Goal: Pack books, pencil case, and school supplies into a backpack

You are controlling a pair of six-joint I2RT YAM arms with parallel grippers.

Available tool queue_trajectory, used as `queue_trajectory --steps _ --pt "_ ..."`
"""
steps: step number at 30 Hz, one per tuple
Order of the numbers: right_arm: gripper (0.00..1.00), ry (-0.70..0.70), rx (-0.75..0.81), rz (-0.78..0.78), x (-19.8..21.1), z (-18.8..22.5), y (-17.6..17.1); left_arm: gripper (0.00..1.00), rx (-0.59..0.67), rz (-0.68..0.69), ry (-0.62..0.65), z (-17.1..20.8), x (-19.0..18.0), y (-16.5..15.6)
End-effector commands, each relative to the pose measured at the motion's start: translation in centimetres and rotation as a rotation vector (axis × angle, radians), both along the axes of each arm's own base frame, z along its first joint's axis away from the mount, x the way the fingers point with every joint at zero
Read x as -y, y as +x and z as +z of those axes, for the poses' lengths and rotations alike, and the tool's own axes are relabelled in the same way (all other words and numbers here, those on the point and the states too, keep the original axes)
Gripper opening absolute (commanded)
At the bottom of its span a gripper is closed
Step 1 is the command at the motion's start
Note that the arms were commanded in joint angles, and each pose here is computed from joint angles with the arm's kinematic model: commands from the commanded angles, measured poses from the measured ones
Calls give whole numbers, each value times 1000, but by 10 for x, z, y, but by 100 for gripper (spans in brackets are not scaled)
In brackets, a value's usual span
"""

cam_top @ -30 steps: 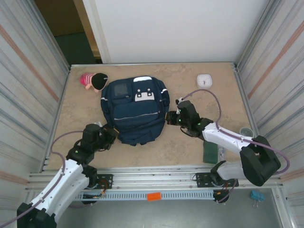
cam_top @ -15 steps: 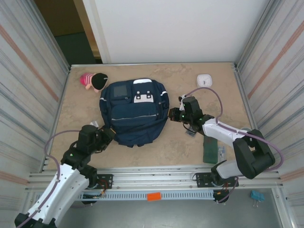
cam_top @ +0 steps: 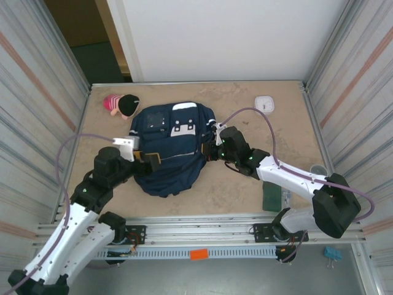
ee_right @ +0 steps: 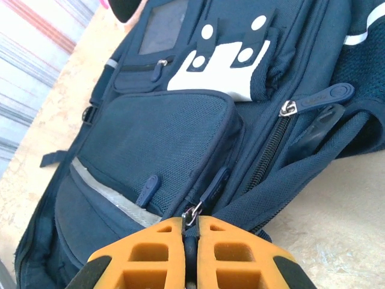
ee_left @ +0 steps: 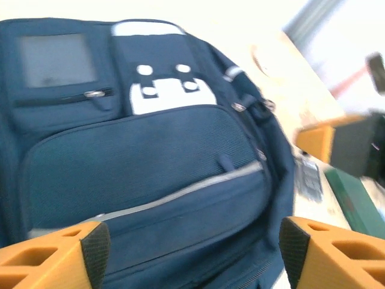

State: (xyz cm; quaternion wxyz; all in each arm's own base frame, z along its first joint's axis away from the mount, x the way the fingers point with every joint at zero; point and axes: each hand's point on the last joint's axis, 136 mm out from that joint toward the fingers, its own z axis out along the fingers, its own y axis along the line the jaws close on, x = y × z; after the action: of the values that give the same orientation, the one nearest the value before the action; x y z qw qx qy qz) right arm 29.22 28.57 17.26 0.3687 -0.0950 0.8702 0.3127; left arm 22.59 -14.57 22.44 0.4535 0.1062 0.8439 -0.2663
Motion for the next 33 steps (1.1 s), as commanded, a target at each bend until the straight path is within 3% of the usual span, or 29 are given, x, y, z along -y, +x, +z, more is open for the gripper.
queue_trajectory --steps 1,7,15,18,22,24,33 --pt "0 87 107 32 -12 48 5 77 219 -287 155 16 38 -12" --pt "0 135 116 77 -19 60 -2 79 264 -436 273 -10 83 -9" --pt "0 158 123 117 -25 65 -10 73 246 -425 328 -36 116 26" --pt "0 173 130 119 -24 67 -11 62 239 -402 344 -46 118 33" --pt "0 175 123 96 -15 62 -7 16 235 -395 342 -50 114 31" --pt "0 158 95 36 -2 47 2 4 247 -407 326 -46 113 25" --pt "0 196 -24 -236 63 -13 63 0 311 -464 219 -19 108 -3"
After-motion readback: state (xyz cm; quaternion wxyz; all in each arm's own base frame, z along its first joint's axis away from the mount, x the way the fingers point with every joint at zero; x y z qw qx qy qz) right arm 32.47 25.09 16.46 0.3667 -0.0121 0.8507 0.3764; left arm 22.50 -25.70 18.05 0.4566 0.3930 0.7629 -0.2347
